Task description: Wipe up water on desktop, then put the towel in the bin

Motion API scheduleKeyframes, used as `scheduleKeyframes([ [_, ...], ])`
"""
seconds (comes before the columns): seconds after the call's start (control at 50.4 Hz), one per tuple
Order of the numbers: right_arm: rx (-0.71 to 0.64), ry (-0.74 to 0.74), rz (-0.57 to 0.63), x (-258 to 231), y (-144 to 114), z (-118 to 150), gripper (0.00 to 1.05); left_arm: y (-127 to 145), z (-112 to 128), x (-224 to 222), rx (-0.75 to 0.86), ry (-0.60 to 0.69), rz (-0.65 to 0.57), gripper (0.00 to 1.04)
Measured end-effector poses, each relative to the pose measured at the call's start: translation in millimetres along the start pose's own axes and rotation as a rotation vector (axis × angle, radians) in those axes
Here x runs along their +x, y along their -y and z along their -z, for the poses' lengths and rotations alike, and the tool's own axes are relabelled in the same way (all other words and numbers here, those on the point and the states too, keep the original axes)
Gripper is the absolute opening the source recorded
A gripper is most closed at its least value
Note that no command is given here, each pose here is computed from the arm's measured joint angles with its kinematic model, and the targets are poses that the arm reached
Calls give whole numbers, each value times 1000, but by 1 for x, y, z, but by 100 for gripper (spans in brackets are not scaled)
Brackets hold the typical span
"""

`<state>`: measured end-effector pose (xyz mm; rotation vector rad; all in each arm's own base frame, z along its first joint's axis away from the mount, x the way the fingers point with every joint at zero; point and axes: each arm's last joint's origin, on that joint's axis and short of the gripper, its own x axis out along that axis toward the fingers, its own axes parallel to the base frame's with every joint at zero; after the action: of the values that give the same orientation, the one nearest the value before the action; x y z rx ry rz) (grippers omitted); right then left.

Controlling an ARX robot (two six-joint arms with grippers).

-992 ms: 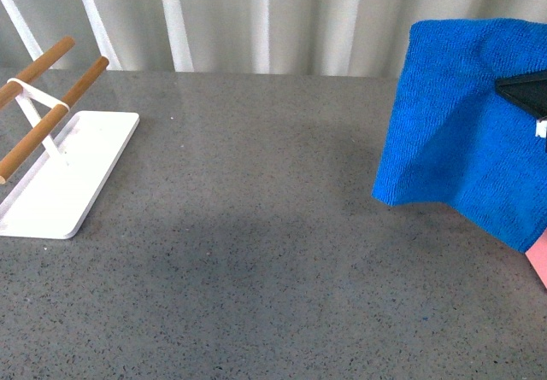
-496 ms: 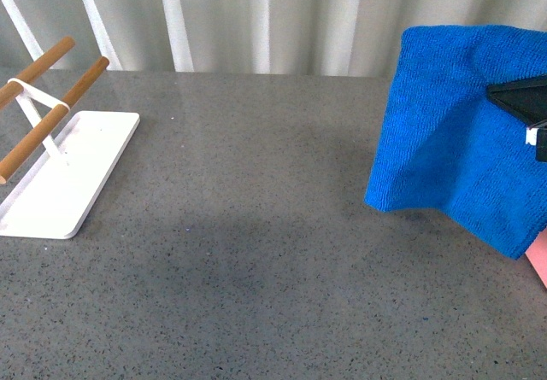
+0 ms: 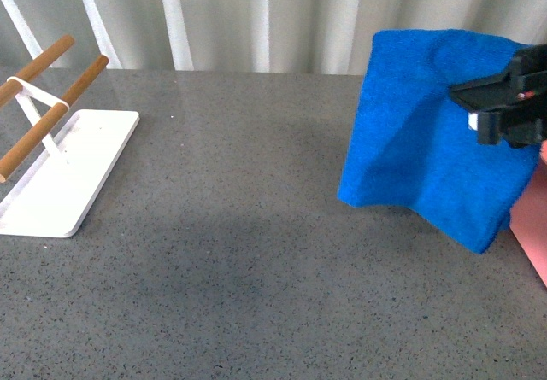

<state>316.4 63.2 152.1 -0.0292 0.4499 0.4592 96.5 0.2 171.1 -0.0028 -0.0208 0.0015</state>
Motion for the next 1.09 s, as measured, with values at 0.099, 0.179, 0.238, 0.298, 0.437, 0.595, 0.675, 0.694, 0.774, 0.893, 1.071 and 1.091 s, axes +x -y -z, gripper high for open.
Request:
scheduleKeyframes([
  [0.099, 40, -10, 36, 20, -3, -11, 4, 0, 0, 0, 0, 0, 0, 72],
  [0.179, 73, -35, 60, 35, -6, -16, 4, 0, 0, 0, 0, 0, 0, 83],
  [0.238, 106, -66, 74, 46, -9, -18, 4, 0, 0, 0, 0, 0, 0, 94],
  [0.298, 157, -103, 99, 60, -14, -18, 4, 0, 0, 0, 1, 0, 0, 100],
  [0.437, 247, -191, 196, 85, -27, -6, 4, 0, 0, 0, 0, 0, 0, 98],
  [0.595, 329, -246, 272, 95, -42, 12, 4, 0, 0, 0, 0, 0, 0, 98],
  [0.675, 357, -269, 321, 99, -36, 25, 4, 0, 0, 0, 0, 0, 0, 98],
  [0.694, 361, -273, 334, 100, -34, 28, 4, 0, 0, 0, 0, 0, 0, 98],
  [0.774, 377, -300, 368, 102, -26, 40, 4, 0, 0, 0, 0, 0, 0, 98],
  [0.893, 400, -335, 394, 104, -14, 55, 4, 0, 0, 0, 0, 0, 0, 98],
  [1.071, 428, -386, 413, 106, -1, 72, 4, 0, 0, 0, 0, 0, 0, 98],
  [1.091, 429, -389, 414, 107, -1, 73, 4, 0, 0, 0, 0, 0, 0, 98],
])
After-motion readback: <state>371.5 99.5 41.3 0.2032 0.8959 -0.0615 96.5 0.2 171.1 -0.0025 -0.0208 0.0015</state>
